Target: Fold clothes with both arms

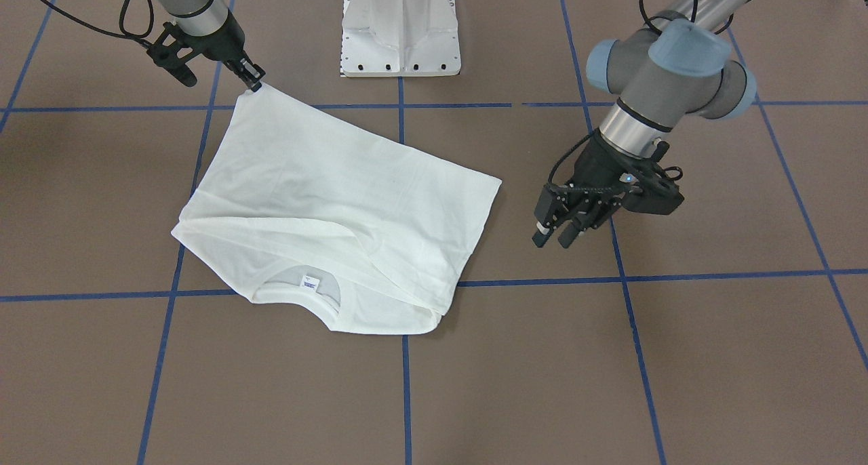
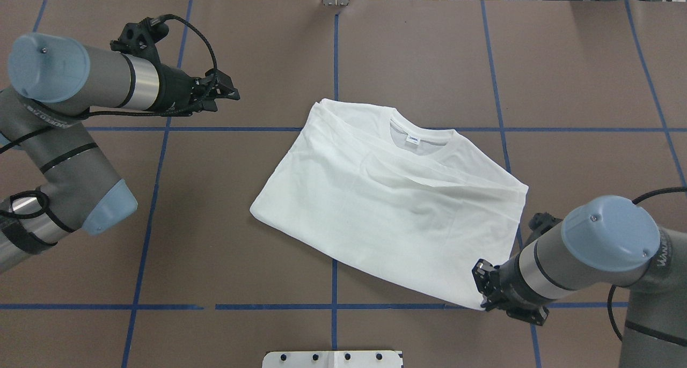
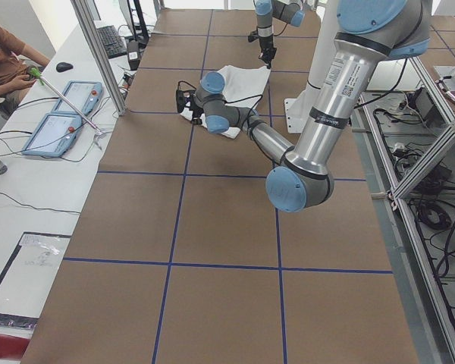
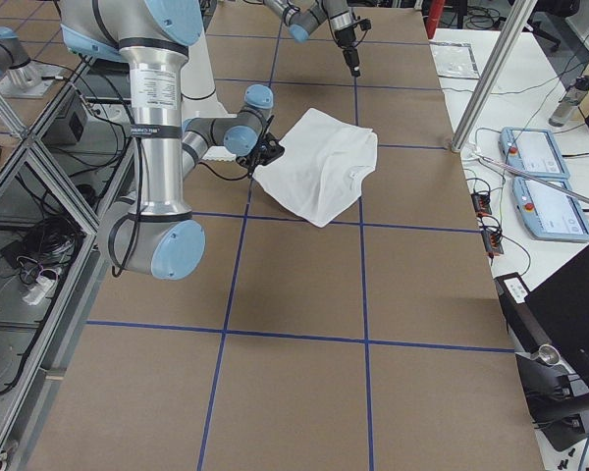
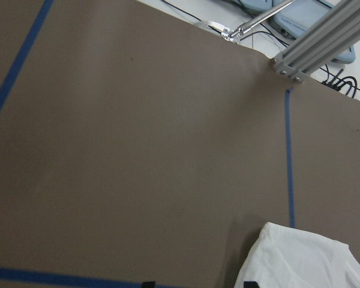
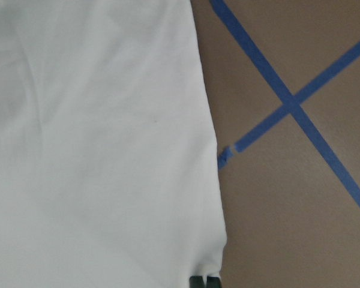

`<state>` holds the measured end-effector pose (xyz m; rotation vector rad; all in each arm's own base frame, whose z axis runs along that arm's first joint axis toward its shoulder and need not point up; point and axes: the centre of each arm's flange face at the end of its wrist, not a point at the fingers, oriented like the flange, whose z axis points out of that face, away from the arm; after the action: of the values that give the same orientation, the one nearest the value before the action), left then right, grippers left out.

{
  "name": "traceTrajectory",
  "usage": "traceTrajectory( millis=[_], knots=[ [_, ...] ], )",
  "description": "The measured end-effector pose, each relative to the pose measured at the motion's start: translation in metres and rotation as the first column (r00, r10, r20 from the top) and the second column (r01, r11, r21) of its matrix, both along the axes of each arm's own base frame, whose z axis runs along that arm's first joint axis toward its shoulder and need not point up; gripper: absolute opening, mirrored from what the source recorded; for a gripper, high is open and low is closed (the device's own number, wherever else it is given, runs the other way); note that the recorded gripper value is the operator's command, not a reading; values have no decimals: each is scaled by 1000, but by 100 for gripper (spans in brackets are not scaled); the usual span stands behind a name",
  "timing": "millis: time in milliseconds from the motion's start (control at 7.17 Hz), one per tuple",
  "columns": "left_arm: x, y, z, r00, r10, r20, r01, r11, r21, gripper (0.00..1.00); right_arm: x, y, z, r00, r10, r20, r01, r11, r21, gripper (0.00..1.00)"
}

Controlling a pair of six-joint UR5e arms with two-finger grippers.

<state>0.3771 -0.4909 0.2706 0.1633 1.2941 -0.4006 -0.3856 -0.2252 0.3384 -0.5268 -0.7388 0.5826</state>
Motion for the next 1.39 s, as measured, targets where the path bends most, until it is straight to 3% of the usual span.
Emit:
traceTrajectory(
  millis=[139, 279, 418, 558, 697, 837, 976, 1116, 1395],
  knots=[
    [18, 41, -17, 997, 61, -42, -65, 994, -89, 76, -3, 27, 3, 998, -66, -6, 66, 998, -21, 94],
    [40, 79, -29, 992, 115, -58, -123, 978, -166, 78, -6, 50, 5, 993, -115, -13, 115, 993, -31, 100],
    [63, 108, -32, 987, 153, -47, -159, 962, -223, 80, -7, 63, 6, 991, -135, -21, 134, 990, -37, 100],
    [85, 131, -29, 985, 173, -15, -171, 949, -263, 80, -3, 60, 4, 993, -112, -22, 111, 993, -43, 100],
    [104, 149, -25, 981, 191, 19, -178, 941, -288, 80, 8, 36, -2, 999, -44, -11, 44, 998, -40, 100],
    [117, 159, -20, 978, 206, 42, -184, 936, -301, 79, 20, -8, -9, 998, 53, 14, -53, 998, -13, 100],
    [125, 161, -14, 977, 202, 63, -175, 937, -303, 78, 28, -67, -16, 989, 142, 42, -144, 988, 58, 100],
    [131, 156, -9, 980, 178, 86, -146, 945, -294, 76, 32, -119, -18, 980, 193, 52, -198, 969, 145, 100],
    [146, 146, -1, 982, 141, 123, -102, 955, -280, 75, 33, -177, -8, 968, 250, 24, -246, 921, 303, 100]
  ],
)
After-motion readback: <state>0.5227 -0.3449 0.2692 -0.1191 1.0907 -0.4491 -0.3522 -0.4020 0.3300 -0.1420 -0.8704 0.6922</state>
